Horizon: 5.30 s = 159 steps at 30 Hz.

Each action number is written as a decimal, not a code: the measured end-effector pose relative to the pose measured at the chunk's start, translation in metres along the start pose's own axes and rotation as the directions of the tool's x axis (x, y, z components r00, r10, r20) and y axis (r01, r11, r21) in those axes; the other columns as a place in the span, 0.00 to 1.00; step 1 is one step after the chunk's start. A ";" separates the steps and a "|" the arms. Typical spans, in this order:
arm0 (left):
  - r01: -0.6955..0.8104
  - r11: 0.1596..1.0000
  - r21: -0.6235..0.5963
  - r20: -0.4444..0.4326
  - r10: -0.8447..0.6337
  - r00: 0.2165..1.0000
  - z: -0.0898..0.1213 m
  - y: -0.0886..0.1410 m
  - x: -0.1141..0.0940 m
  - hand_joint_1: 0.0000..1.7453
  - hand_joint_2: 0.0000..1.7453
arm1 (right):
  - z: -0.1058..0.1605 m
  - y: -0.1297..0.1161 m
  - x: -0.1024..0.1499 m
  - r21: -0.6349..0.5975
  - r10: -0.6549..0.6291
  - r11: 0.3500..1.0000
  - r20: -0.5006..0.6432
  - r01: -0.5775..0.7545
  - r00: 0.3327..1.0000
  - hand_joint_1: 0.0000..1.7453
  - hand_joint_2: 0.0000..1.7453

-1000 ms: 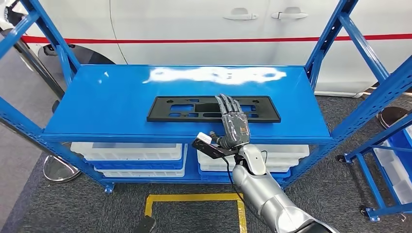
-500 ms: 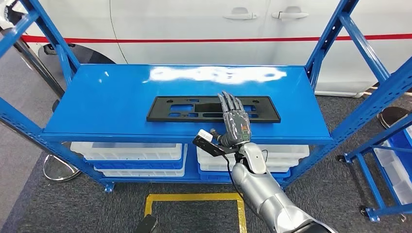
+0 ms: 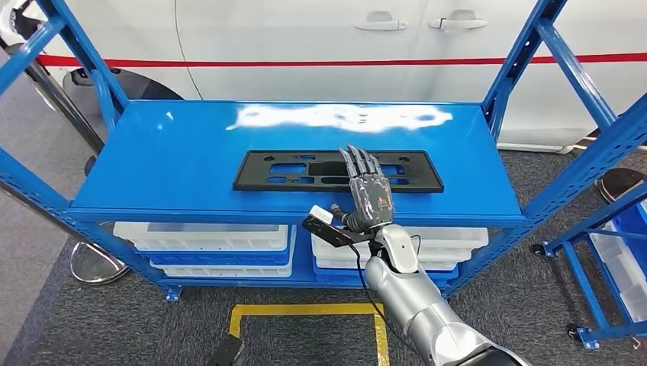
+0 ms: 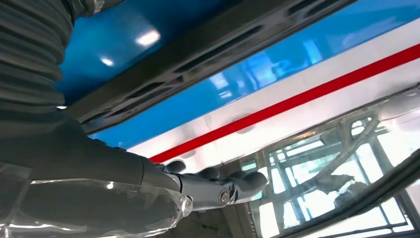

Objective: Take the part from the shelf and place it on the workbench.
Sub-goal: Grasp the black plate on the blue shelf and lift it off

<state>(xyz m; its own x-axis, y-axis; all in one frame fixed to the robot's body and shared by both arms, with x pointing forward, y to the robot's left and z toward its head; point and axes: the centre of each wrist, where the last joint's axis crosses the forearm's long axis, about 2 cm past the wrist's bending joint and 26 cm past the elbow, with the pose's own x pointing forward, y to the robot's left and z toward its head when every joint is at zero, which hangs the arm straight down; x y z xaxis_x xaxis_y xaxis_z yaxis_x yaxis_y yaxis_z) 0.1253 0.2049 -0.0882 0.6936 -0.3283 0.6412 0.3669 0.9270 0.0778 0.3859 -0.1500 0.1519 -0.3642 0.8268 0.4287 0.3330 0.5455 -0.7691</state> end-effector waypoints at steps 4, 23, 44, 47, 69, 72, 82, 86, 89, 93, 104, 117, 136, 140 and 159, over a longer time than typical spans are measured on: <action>-0.001 1.000 0.002 0.003 0.001 1.000 0.000 0.001 0.001 0.00 0.00 | 0.001 0.001 0.000 0.007 0.006 1.000 0.000 -0.006 1.000 0.00 1.00; 0.004 1.000 -0.001 0.018 -0.004 1.000 -0.001 0.002 0.001 0.00 0.00 | 0.006 0.005 -0.003 0.025 0.005 1.000 -0.003 -0.005 1.000 0.00 1.00; 0.010 1.000 -0.001 0.014 -0.010 1.000 0.000 0.002 -0.001 0.00 0.00 | 0.007 0.007 0.000 0.030 -0.005 1.000 -0.004 0.005 1.000 0.00 1.00; 0.012 1.000 -0.002 0.013 -0.012 1.000 0.000 0.002 -0.001 0.00 0.00 | 0.006 0.007 0.000 0.028 -0.007 1.000 -0.003 0.007 1.000 0.00 1.00; -0.003 1.000 0.021 0.024 0.003 1.000 -0.001 0.004 0.002 0.00 0.00 | 0.001 0.005 -0.001 0.022 -0.017 1.000 -0.016 0.018 1.000 0.00 1.00; -0.003 1.000 0.015 0.040 0.002 0.999 -0.002 0.005 0.003 0.00 0.00 | 0.002 0.006 -0.001 0.027 -0.018 0.999 -0.019 0.019 1.000 0.00 1.00; 0.002 1.000 0.014 0.053 -0.003 0.999 -0.003 0.007 0.006 0.00 0.00 | -0.001 0.004 -0.003 0.017 -0.023 1.000 -0.021 0.024 0.999 0.00 1.00; -0.004 1.000 0.019 0.038 0.003 0.999 -0.003 0.007 0.006 0.00 0.00 | 0.003 0.005 -0.007 0.025 -0.018 1.000 -0.034 0.019 0.999 0.00 1.00; -0.004 1.000 0.022 0.037 0.003 0.999 -0.003 0.007 0.006 0.00 0.00 | 0.002 0.004 -0.008 0.022 -0.016 1.000 -0.034 0.016 0.999 0.00 1.00; -0.006 1.000 0.024 0.042 0.005 0.999 -0.004 0.007 0.009 0.00 0.00 | 0.001 0.004 -0.009 0.022 -0.010 1.000 -0.031 0.011 0.999 0.00 1.00; -0.007 1.000 0.013 0.058 0.006 0.998 -0.004 0.007 0.009 0.00 0.00 | 0.000 0.004 -0.009 0.028 -0.006 1.000 -0.028 0.006 1.000 0.00 1.00; -0.034 0.999 0.012 0.069 0.033 0.997 -0.005 0.007 0.009 0.00 0.00 | 0.003 0.006 -0.012 0.042 0.001 0.999 -0.033 0.000 0.999 0.73 1.00; -0.044 0.998 0.044 0.095 0.040 0.995 -0.006 0.009 0.012 0.00 0.00 | 0.002 0.006 -0.014 0.047 0.003 0.999 -0.037 -0.001 0.999 1.00 1.00; -0.048 0.998 0.044 0.097 0.044 0.994 -0.005 0.008 0.011 0.00 0.00 | 0.000 0.004 -0.016 0.036 0.001 0.999 -0.040 0.001 0.999 1.00 1.00; -0.067 0.996 0.052 0.107 0.061 0.992 -0.005 0.007 0.010 0.00 0.00 | -0.001 -0.001 -0.023 0.014 -0.017 1.000 -0.045 0.018 0.999 1.00 1.00</action>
<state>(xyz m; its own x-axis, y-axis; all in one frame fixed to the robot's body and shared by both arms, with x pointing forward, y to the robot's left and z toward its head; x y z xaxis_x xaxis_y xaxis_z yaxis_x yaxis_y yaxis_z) 0.1381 0.2073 -0.0848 0.6444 -0.2498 0.7227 0.2866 0.9551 0.0746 0.3948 -0.1697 0.1434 -0.3307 0.8227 0.4624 0.3147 0.5580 -0.7678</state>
